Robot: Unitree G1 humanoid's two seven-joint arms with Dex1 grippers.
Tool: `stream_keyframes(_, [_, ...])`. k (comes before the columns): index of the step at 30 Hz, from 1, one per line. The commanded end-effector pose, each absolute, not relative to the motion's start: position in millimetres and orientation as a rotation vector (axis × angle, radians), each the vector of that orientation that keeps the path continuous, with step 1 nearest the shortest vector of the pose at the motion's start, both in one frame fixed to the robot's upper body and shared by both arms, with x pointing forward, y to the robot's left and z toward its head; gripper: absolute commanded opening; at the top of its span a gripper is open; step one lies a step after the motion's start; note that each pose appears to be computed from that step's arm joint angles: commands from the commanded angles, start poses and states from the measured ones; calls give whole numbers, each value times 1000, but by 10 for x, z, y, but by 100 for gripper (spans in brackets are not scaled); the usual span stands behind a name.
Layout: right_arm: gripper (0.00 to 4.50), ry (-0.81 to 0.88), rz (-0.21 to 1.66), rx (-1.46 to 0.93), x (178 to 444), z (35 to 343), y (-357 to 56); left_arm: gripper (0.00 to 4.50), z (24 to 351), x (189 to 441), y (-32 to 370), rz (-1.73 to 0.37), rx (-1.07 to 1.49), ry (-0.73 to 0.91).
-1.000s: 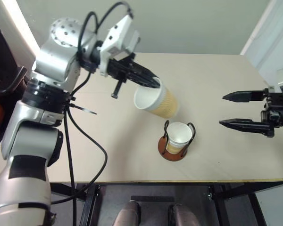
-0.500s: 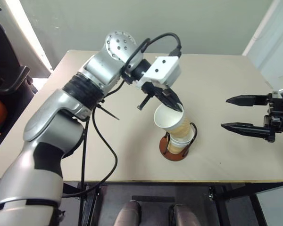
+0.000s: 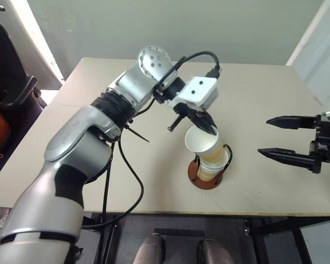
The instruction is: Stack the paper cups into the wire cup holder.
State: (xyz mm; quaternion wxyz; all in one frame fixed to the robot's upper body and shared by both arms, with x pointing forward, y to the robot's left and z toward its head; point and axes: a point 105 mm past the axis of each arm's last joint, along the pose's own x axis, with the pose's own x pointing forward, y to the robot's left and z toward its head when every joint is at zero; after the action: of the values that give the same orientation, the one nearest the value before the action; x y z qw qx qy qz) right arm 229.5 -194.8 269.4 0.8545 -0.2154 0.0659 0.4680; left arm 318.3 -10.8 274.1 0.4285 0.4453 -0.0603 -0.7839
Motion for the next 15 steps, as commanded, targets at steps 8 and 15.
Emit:
stream_keyframes(8, [416, 92, 957, -483, 2227, 2784, -1952, 46, 2798, 3111, -231, -2000, 1225, -203])
stream_keyframes(15, [416, 92, 956, -487, 2236, 2763, -1947, 264, 2793, 3162, -275, -1969, 1274, -230])
